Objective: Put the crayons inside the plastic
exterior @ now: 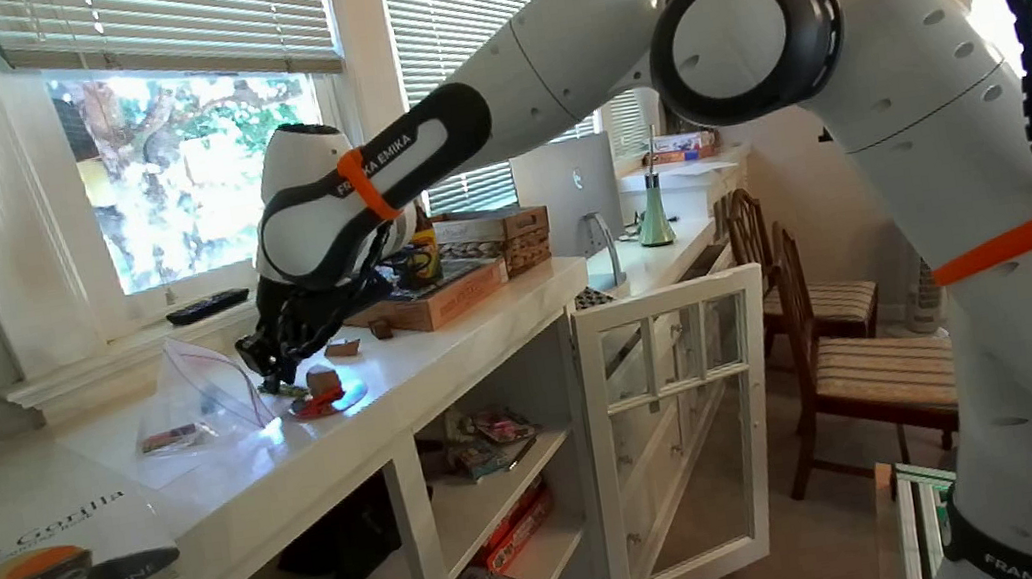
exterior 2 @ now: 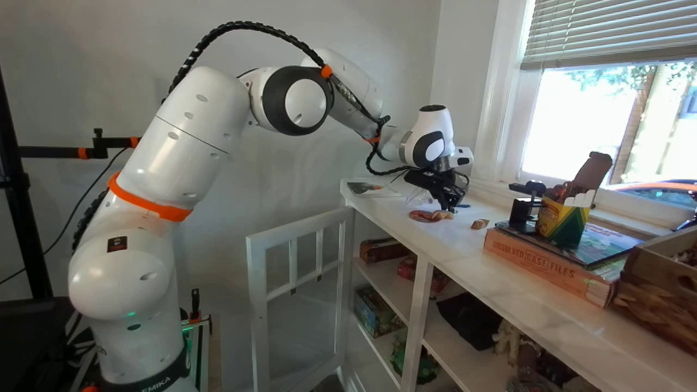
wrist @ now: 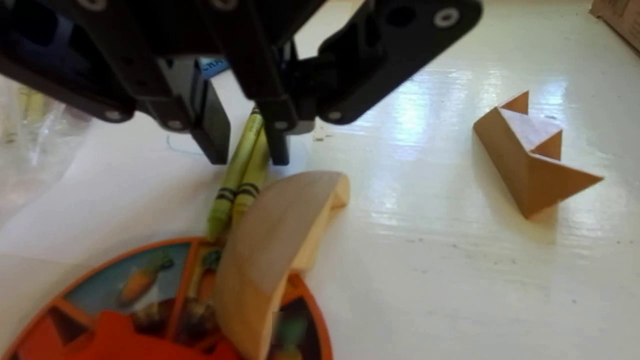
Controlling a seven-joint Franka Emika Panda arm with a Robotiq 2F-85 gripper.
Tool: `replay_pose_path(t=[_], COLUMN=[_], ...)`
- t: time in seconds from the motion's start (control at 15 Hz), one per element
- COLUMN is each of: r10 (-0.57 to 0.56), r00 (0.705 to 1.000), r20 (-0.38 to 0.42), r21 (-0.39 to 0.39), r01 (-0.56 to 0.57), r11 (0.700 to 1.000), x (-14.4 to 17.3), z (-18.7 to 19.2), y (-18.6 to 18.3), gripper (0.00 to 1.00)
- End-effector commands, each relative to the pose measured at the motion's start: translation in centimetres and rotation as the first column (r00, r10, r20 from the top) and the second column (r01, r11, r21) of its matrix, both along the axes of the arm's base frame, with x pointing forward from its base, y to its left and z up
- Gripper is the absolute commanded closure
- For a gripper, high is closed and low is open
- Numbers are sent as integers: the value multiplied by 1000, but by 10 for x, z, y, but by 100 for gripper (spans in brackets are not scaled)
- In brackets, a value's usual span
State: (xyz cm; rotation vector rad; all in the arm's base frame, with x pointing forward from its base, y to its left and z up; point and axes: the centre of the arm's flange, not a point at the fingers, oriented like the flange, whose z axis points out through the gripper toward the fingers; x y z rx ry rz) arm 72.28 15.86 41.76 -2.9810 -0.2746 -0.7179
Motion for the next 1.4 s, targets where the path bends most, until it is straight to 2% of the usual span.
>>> replay_pose_path(t=[0.0, 0.07, 0.33, 0.4, 0.47, 0.53, 0.6, 0.8, 1.0, 1.33], r10=[-14, -15, -16, -14, -13, -12, -11, -11, -7, -7], r00=[1000, 1000, 999, 999, 999, 999, 1000, 1000, 1000, 1000], r20=[20, 25, 33, 33, 31, 30, 29, 24, 19, 24], r21=[-14, -16, -20, -20, -19, -19, -19, -22, -20, -12], r01=[14, 15, 16, 14, 14, 13, 12, 11, 8, 8], r11=[1000, 1000, 1000, 1000, 1000, 1000, 1000, 1000, 1000, 1000], x=[8, 7, 8, 9, 9, 9, 9, 8, 8, 7], z=[-2, 0, 3, 2, 1, 1, 0, -2, -4, 0], y=[3, 2, -1, 0, 0, 1, 1, 3, 4, 5], gripper=[46, 41, 10, 22, 47, 47, 54, 81, 100, 100])
